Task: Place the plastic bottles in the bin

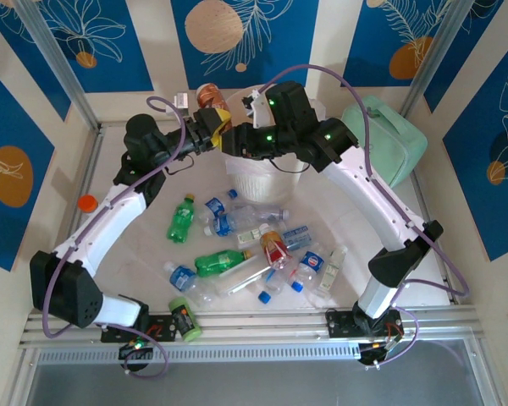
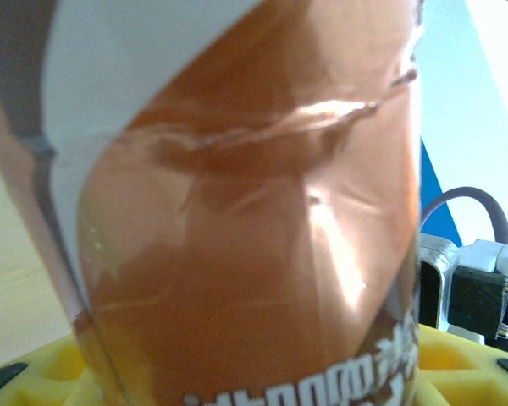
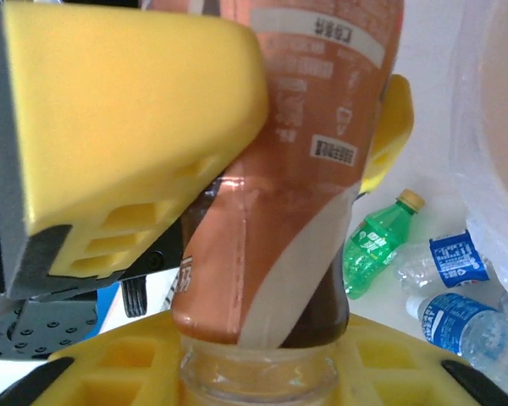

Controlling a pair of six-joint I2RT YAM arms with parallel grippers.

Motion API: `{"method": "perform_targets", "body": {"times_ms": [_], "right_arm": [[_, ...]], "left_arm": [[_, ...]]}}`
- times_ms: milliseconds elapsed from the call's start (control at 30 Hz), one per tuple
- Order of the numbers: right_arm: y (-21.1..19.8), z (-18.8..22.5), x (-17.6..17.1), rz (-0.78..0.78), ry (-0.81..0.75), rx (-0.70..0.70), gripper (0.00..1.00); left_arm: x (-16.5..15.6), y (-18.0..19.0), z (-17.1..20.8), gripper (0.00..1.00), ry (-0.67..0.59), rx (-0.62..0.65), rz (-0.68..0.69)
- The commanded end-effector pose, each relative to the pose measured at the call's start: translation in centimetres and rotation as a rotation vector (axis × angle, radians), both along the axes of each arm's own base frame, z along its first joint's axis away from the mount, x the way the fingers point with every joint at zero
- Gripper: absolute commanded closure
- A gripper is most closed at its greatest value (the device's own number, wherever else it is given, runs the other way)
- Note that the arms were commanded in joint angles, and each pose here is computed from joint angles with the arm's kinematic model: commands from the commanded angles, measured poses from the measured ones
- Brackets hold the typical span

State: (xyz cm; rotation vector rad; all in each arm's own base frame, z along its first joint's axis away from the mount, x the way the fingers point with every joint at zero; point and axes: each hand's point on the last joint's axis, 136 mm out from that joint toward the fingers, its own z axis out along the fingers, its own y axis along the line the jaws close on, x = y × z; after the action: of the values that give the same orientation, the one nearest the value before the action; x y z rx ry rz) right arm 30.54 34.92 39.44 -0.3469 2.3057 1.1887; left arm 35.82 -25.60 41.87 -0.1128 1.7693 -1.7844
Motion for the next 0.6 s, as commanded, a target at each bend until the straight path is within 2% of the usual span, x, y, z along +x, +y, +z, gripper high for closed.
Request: {"method": "perform_targets", "body": {"times_ms": [0,33,100,133,167,200,300,367,567], "right_arm": [[-1.3,1.8,-0.2,-0.015,-0.037,0.009,0.74],[-1.4,1.8,-0.3,-0.016,-0.035,0.008,0.76],[-1.6,1.8,-0.1,-0.024,-0.036,0.004,0.79],[-1.6,1.7,-0.1,-0.025,-0.036,0.002,0.79],[-1.7,1.7,-0.1,-0.029,-0.037,0.000,0.79],[-1.8,1.8,0.0,-0.033,-0.041,-0.004,0.79],[-2.6,1.9,0.5,-0.069,-0.052,-0.026,0.80],[-3.6,1.7,1.2,-0.107,-0.045,-0.041,0.80],[-6.9,2.4,3.2,-0.183,-0.043,-0.044,0.79]], "left_arm": [[-1.1,-0.1,2.5,0.44,-0.082,-0.025,-0.026],[-1.1,-0.1,2.5,0.42,-0.082,-0.026,-0.025],[-1.1,-0.1,2.4,0.31,-0.087,-0.027,-0.020],[-1.1,0.0,2.4,0.22,-0.089,-0.023,-0.010],[-1.0,0.4,2.2,0.06,-0.089,-0.014,0.015],[-0.9,0.6,2.1,0.00,-0.090,-0.001,0.037],[-1.0,1.7,2.3,0.00,-0.131,0.080,0.111],[-0.9,3.1,2.0,0.00,-0.148,0.185,0.198],[-0.6,8.2,-2.3,0.00,-0.047,0.490,0.439]]}}
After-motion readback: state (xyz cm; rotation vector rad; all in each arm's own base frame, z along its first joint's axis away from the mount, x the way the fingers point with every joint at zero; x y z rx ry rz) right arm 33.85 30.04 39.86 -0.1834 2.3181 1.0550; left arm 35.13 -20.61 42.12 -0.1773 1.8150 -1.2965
